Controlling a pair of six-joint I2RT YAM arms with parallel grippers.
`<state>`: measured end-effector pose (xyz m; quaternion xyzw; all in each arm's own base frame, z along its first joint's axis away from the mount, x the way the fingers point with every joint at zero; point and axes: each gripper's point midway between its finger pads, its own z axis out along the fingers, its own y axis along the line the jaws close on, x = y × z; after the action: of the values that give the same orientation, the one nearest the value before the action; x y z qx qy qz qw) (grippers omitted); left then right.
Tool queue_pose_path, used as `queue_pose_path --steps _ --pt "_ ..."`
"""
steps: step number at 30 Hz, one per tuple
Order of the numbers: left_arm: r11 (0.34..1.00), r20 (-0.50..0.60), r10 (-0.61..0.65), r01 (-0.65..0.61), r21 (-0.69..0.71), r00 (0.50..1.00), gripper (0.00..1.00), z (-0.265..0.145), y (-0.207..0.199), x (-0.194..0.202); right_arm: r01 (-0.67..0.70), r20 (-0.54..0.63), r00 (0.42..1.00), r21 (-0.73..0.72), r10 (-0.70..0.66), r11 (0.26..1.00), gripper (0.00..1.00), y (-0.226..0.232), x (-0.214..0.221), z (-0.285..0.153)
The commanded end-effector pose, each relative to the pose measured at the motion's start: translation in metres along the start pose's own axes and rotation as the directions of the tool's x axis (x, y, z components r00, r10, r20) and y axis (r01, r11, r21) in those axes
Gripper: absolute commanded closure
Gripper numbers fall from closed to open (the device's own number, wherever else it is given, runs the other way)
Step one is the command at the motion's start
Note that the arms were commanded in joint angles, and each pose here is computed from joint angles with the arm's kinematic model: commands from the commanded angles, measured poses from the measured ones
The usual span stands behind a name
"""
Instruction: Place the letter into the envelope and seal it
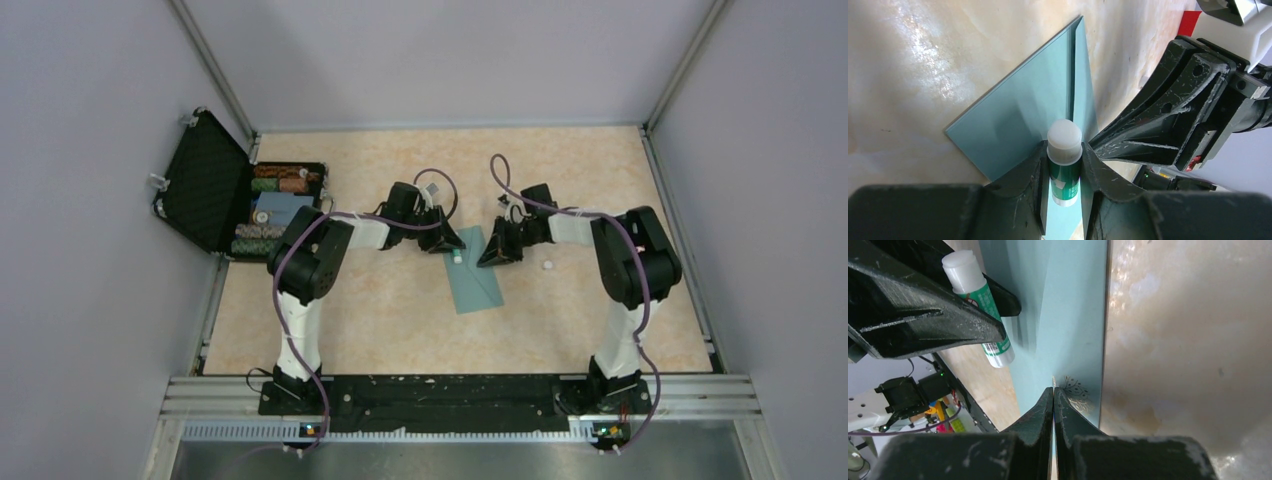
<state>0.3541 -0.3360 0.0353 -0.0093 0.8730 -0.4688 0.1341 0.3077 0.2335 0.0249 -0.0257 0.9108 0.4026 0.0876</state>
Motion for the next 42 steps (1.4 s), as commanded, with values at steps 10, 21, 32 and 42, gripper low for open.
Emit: queue_pose_path --steps 10,21,32,42 --pt "0.993 -0.011 -0.046 0.044 -0.113 0.999 1.0 0.001 0.028 0.015 -0.001 -0.022 1.0 -0.087 -0.001 0.996 1.0 0.019 -0.014 0.015" --pt "0.992 -0.017 -0.047 0.045 -0.121 0.999 1.0 0.001 0.03 0.019 -0.092 -0.033 0.995 -0.108 0.089 0.99 1.0 0.015 -0.018 0.029" --pt "0.991 -0.02 -0.049 0.046 -0.126 0.999 1.0 0.001 0.031 0.021 -0.1 -0.025 0.995 -0.052 0.099 0.994 1.0 -0.003 -0.025 0.032" --pt "0.991 -0.017 -0.041 0.039 -0.13 0.999 1.0 0.003 0.031 0.018 -0.1 -0.08 0.993 -0.136 0.09 0.986 1.0 0.003 0.001 0.023"
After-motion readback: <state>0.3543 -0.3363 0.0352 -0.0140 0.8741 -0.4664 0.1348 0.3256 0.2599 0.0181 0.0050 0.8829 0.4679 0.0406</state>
